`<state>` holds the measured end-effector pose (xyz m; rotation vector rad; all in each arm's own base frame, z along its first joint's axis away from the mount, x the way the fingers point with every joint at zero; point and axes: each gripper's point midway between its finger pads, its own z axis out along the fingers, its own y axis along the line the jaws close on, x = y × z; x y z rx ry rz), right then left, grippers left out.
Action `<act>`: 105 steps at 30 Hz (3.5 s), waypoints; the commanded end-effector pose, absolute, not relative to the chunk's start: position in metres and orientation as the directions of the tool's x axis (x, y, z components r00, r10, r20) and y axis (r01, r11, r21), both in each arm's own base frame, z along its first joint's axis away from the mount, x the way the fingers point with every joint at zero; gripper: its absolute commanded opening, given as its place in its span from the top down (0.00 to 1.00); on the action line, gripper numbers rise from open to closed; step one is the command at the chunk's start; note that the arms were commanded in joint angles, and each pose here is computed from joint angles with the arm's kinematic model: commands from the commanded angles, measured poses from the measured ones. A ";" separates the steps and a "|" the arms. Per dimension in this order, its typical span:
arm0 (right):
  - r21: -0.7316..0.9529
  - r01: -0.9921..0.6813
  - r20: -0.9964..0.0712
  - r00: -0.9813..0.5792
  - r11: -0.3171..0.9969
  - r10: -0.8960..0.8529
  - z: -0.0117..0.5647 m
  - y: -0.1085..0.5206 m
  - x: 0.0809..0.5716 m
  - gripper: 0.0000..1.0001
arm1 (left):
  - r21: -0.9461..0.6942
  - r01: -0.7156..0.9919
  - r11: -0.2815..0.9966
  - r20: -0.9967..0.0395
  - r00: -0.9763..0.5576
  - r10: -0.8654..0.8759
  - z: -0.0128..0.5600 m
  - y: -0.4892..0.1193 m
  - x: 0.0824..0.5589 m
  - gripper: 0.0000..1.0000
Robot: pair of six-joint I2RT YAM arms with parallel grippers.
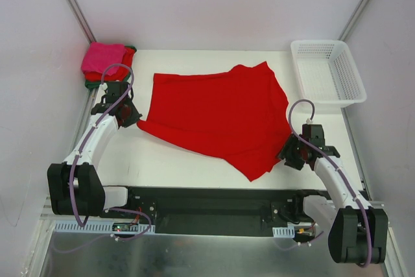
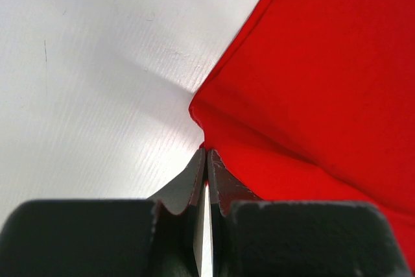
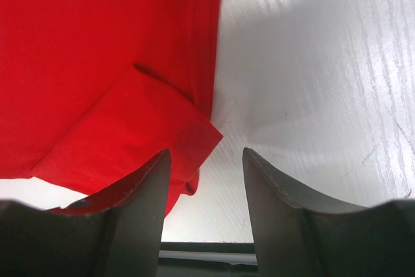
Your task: Fold and stack the t-shirts
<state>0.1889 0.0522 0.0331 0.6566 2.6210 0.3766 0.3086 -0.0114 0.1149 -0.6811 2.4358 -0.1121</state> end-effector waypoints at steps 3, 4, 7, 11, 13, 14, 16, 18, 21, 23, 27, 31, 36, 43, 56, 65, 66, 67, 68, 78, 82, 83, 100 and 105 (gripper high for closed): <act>0.363 0.369 -0.340 -0.803 0.856 0.490 0.032 0.051 0.199 0.54 | -0.230 -0.442 0.867 -0.552 -0.675 -0.490 0.119 -0.007 0.313 1.00; 0.365 0.366 -0.340 -0.804 0.856 0.489 0.032 0.051 0.199 0.58 | -0.232 -0.440 0.868 -0.555 -0.673 -0.489 0.121 -0.007 0.313 1.00; 0.366 0.366 -0.336 -0.805 0.856 0.488 0.030 0.052 0.199 0.64 | -0.231 -0.440 0.868 -0.557 -0.671 -0.489 0.121 -0.006 0.312 1.00; 0.369 0.367 -0.336 -0.804 0.854 0.490 0.031 0.052 0.200 0.67 | -0.232 -0.440 0.868 -0.559 -0.670 -0.489 0.122 -0.006 0.312 1.00; 0.366 0.366 -0.336 -0.805 0.856 0.488 0.030 0.051 0.200 0.70 | -0.233 -0.439 0.868 -0.560 -0.669 -0.489 0.122 -0.006 0.312 1.00; 0.365 0.366 -0.335 -0.806 0.856 0.488 0.030 0.051 0.200 0.70 | -0.233 -0.441 0.867 -0.560 -0.668 -0.490 0.122 -0.006 0.312 1.00; 0.363 0.366 -0.337 -0.806 0.857 0.487 0.029 0.050 0.200 0.71 | -0.233 -0.441 0.867 -0.560 -0.668 -0.490 0.122 -0.006 0.312 1.00; 0.357 0.367 -0.336 -0.808 0.859 0.485 0.028 0.050 0.199 0.71 | -0.231 -0.441 0.867 -0.558 -0.670 -0.490 0.121 -0.006 0.311 1.00; 0.347 0.374 -0.331 -0.809 0.860 0.485 0.026 0.048 0.199 0.70 | -0.233 -0.442 0.866 -0.561 -0.666 -0.491 0.122 -0.006 0.311 1.00; 0.347 0.376 -0.326 -0.811 0.859 0.486 0.025 0.049 0.199 0.67 | -0.233 -0.441 0.867 -0.563 -0.666 -0.490 0.123 -0.006 0.311 1.00; 0.344 0.380 -0.320 -0.812 0.859 0.488 0.025 0.048 0.199 0.66 | -0.234 -0.440 0.867 -0.564 -0.665 -0.490 0.123 -0.006 0.311 1.00; 0.343 0.382 -0.308 -0.817 0.858 0.487 0.023 0.049 0.199 0.66 | -0.235 -0.441 0.866 -0.563 -0.664 -0.491 0.123 -0.006 0.311 1.00; 0.338 0.408 -0.295 -0.810 0.848 0.507 0.022 0.044 0.201 0.66 | -0.234 -0.443 0.865 -0.561 -0.665 -0.493 0.122 -0.006 0.309 1.00; 0.337 0.417 -0.283 -0.810 0.844 0.513 0.022 0.044 0.203 0.70 | -0.234 -0.444 0.865 -0.563 -0.664 -0.493 0.122 -0.005 0.309 1.00; 0.335 0.414 -0.287 -0.810 0.846 0.511 0.024 0.043 0.207 0.92 | -0.233 -0.446 0.864 -0.563 -0.662 -0.494 0.122 -0.005 0.308 1.00; 0.343 0.392 -0.319 -0.806 0.853 0.499 0.035 0.042 0.208 0.98 | -0.234 -0.463 0.855 -0.563 -0.653 -0.507 0.121 0.001 0.308 1.00; 0.338 0.390 -0.318 -0.810 0.857 0.494 0.037 0.042 0.205 0.99 | -0.234 -0.464 0.855 -0.563 -0.652 -0.508 0.121 0.001 0.308 1.00; 0.341 0.380 -0.337 -0.804 0.860 0.490 0.044 0.041 0.208 0.99 | -0.233 -0.463 0.855 -0.563 -0.652 -0.507 0.121 0.001 0.307 1.00; 0.348 0.365 -0.367 -0.794 0.863 0.484 0.053 0.040 0.209 0.99 | -0.233 -0.463 0.855 -0.562 -0.654 -0.507 0.121 0.001 0.307 1.00; 0.392 0.259 -0.516 -0.732 0.883 0.445 0.133 0.041 0.211 0.99 | -0.237 -0.464 0.853 -0.558 -0.654 -0.511 0.120 0.000 0.305 1.00; 0.431 0.210 -0.560 -0.701 0.878 0.442 0.166 0.047 0.219 0.99 | -0.235 -0.464 0.854 -0.555 -0.657 -0.510 0.118 0.000 0.303 1.00; 0.438 0.197 -0.576 -0.687 0.877 0.443 0.178 0.047 0.222 0.99 | -0.233 -0.465 0.854 -0.554 -0.658 -0.510 0.117 0.000 0.303 1.00; 0.496 0.118 -0.640 -0.620 0.860 0.454 0.234 0.055 0.266 0.99 | -0.230 -0.474 0.850 -0.552 -0.656 -0.515 0.115 0.001 0.305 1.00; 0.521 0.109 -0.642 -0.603 0.847 0.473 0.242 0.060 0.282 0.99 | -0.232 -0.475 0.849 -0.548 -0.657 -0.517 0.114 0.001 0.305 1.00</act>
